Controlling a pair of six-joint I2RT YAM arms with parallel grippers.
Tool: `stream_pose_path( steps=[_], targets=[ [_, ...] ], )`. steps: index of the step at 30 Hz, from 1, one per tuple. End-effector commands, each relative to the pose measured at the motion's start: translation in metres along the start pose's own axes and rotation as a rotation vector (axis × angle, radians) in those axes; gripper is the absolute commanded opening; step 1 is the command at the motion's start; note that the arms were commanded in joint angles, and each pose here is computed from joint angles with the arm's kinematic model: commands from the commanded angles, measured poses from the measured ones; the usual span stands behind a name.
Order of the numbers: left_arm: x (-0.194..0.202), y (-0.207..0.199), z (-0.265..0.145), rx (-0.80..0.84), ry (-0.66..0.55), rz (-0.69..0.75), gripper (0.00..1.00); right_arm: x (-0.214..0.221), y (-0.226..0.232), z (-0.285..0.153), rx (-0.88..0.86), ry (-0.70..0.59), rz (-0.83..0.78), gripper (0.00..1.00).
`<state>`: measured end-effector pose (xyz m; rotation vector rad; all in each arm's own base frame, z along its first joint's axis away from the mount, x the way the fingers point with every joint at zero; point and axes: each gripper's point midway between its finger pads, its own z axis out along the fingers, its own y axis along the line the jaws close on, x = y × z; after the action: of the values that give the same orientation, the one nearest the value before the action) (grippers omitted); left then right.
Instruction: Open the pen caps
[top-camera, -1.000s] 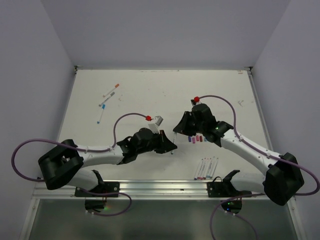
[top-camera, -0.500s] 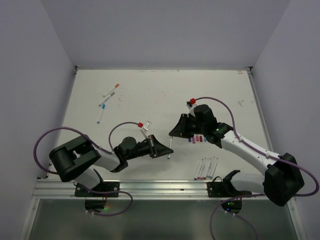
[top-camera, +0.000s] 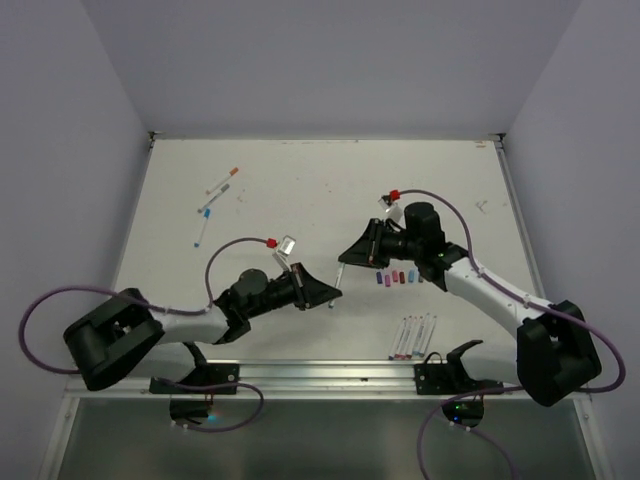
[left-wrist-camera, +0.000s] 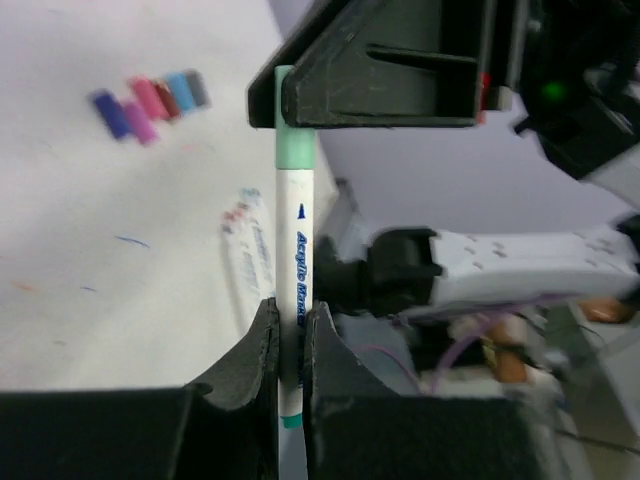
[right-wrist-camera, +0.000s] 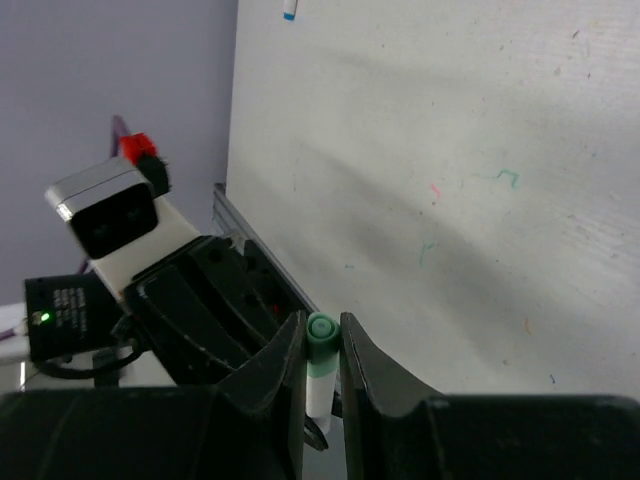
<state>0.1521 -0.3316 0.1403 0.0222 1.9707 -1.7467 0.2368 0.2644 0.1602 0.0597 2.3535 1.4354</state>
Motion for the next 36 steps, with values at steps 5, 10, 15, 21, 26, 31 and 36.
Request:
stream_pose_path(
  steps=[5, 10, 15, 21, 26, 31, 36],
  targets=[
    [-0.045, 0.059, -0.042, -0.641, -0.165, 0.323, 0.00, -0.057, -0.009, -0.010, 0.296, -0.268, -0.179, 0.00],
    [-0.057, 0.055, -0.051, -0.766, -0.233, 0.387, 0.00, -0.054, -0.018, -0.008, 0.516, -0.320, -0.227, 0.00],
    [-0.046, 0.051, -0.049, -0.819, -0.220, 0.437, 0.00, -0.064, -0.009, -0.016, 0.623, -0.420, -0.261, 0.00],
    [-0.031, 0.019, -0.028, -0.637, -0.174, 0.474, 0.00, -0.088, -0.004, -0.026, 0.689, -0.535, -0.206, 0.00],
    [-0.003, -0.010, -0.014, -0.382, -0.082, 0.447, 0.00, -0.111, 0.021, -0.011, 0.538, -0.538, -0.136, 0.00],
    [-0.006, -0.023, -0.017, -0.324, -0.109, 0.427, 0.00, -0.103, 0.046, 0.008, 0.380, -0.422, -0.200, 0.00],
    [-0.018, -0.031, -0.015, -0.341, -0.148, 0.434, 0.00, -0.074, 0.053, 0.023, 0.272, -0.306, -0.232, 0.11]
  ],
)
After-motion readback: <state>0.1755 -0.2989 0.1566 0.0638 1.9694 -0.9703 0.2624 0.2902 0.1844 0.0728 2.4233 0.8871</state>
